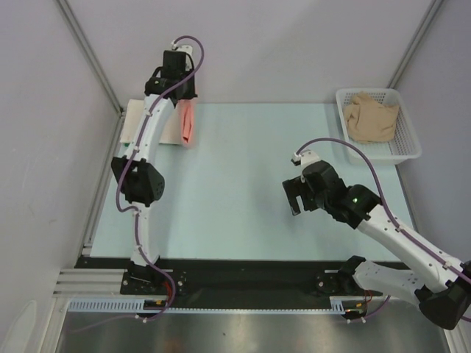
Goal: Fold and stack the t-shirts
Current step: Neatly place the folded tshirt to the corner
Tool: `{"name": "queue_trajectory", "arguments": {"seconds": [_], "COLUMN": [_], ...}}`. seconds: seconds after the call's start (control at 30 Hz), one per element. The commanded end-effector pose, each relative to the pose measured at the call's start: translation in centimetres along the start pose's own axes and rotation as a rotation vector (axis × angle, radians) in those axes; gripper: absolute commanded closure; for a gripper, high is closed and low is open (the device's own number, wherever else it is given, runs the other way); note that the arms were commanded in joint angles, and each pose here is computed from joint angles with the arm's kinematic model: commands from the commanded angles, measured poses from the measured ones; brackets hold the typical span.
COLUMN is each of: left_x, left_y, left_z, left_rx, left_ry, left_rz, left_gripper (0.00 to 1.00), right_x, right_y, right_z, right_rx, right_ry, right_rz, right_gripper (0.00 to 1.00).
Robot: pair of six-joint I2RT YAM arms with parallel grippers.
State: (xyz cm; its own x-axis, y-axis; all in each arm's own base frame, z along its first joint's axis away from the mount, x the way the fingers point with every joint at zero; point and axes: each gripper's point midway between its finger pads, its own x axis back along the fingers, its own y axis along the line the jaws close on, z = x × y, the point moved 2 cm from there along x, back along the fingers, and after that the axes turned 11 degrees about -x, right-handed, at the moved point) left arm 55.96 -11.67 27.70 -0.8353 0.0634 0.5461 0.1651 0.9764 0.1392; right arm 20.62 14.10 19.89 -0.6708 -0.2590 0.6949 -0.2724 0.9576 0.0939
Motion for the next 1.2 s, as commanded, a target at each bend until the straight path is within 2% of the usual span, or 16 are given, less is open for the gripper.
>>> {"name": "queue_trajectory", "arguments": {"seconds": [0.0, 0.13, 0.23, 0.3, 0.47, 0.53, 0.7, 0.83, 1.17], "left_x": [2.6, 3.1, 4.9, 6.8, 7.1, 6.6, 6.0, 4.4, 3.3], "left_y": [2.7, 1.1, 0.4, 0.9, 2.6, 3.3, 2.3, 1.9, 4.1], "left_z": [-3.4, -4.4, -6.6, -7.6, -8.2, -8.0, -8.0, -7.0, -5.9], "left_rx": [-0.073, -0.168, -0.178, -0.17, -0.158, -0.163, -0.216, -0.227, -0.171], "left_ry": [-0.104, -0.158, -0.243, -0.285, -0.336, -0.334, -0.362, -0.34, -0.329], "left_rz": [-0.004, 0.075, 0.119, 0.105, 0.156, 0.153, 0.238, 0.269, 0.284], "left_gripper": [1.0, 1.0, 1.0, 1.0, 1.0, 1.0, 1.0, 1.0, 1.0], "right_x": [1.1, 0.6, -0.3, -1.3, -1.9, -2.2, -3.1, -3.8, -5.4], "right_y": [0.7, 1.5, 2.1, 2.5, 2.5, 2.3, 2.5, 2.7, 4.2], "right_z": [-2.3, -2.8, -2.5, -2.2, -2.4, -2.4, -1.5, -1.8, -2.0], "right_rx": [-0.017, -0.008, -0.004, 0.012, 0.048, 0.052, 0.054, 0.057, 0.044], "right_ry": [-0.036, -0.042, -0.022, 0.001, 0.007, 0.006, 0.04, 0.036, 0.043], "right_rz": [-0.009, -0.036, -0.055, -0.057, -0.042, -0.034, -0.034, -0.035, -0.051], "right_gripper": [0.08, 0.08, 0.08, 0.08, 0.07, 0.07, 0.07, 0.07, 0.07]}}
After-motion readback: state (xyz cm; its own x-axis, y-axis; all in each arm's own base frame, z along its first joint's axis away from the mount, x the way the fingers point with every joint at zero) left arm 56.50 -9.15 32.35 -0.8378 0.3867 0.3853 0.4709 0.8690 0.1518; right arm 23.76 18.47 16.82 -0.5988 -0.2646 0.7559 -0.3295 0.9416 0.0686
